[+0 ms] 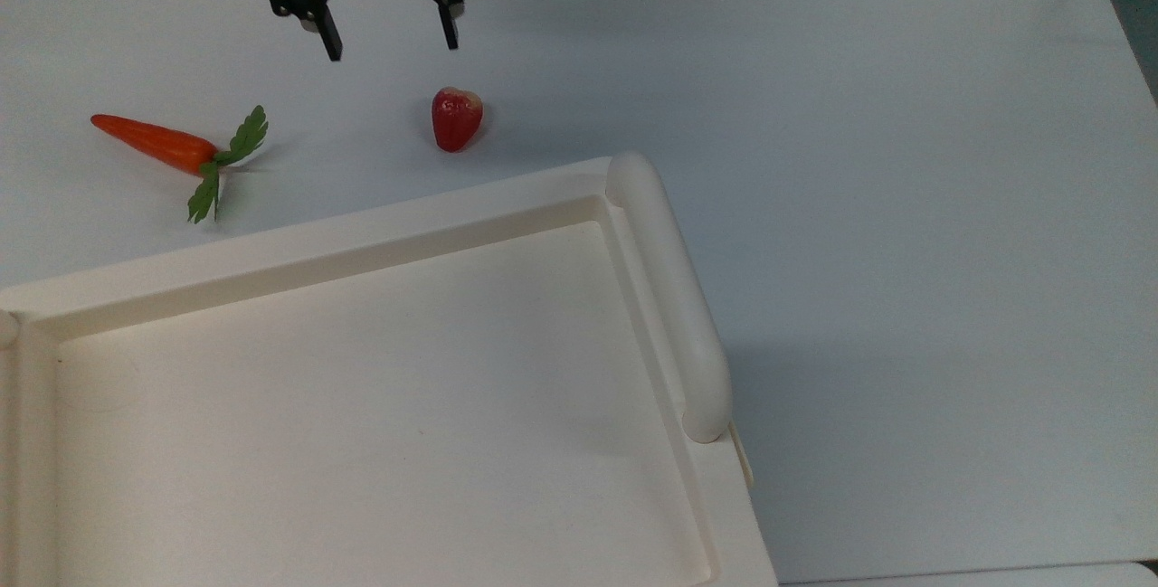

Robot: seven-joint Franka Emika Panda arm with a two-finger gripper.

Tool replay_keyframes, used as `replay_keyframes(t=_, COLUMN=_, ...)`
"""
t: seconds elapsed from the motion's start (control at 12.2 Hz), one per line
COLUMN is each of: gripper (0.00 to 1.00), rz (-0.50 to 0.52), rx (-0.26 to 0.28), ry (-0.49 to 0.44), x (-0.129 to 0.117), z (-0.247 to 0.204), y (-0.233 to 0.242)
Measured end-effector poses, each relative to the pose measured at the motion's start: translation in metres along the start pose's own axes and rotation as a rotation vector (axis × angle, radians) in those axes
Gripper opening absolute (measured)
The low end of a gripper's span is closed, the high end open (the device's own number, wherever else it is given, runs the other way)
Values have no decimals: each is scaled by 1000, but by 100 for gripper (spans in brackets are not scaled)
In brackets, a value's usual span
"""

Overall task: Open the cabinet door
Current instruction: 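Raise the gripper and move it over the cabinet door's edge, then lower the gripper and grasp the edge of the cream cabinet door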

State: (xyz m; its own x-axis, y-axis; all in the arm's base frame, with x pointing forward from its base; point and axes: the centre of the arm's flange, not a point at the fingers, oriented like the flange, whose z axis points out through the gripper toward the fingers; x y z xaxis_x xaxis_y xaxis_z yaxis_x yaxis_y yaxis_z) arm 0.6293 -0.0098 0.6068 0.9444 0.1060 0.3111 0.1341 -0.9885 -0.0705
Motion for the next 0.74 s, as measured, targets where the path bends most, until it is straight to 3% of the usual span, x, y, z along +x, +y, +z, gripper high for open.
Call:
replay_keyframes(t=0.25, gripper=100, rz=-22, rx=-9, ry=228, x=38, z=21, y=-73)
replay_keyframes(t=0.74, gripper=100, rz=-43, rx=-39, ry=427, x=76, z=50, y=-115)
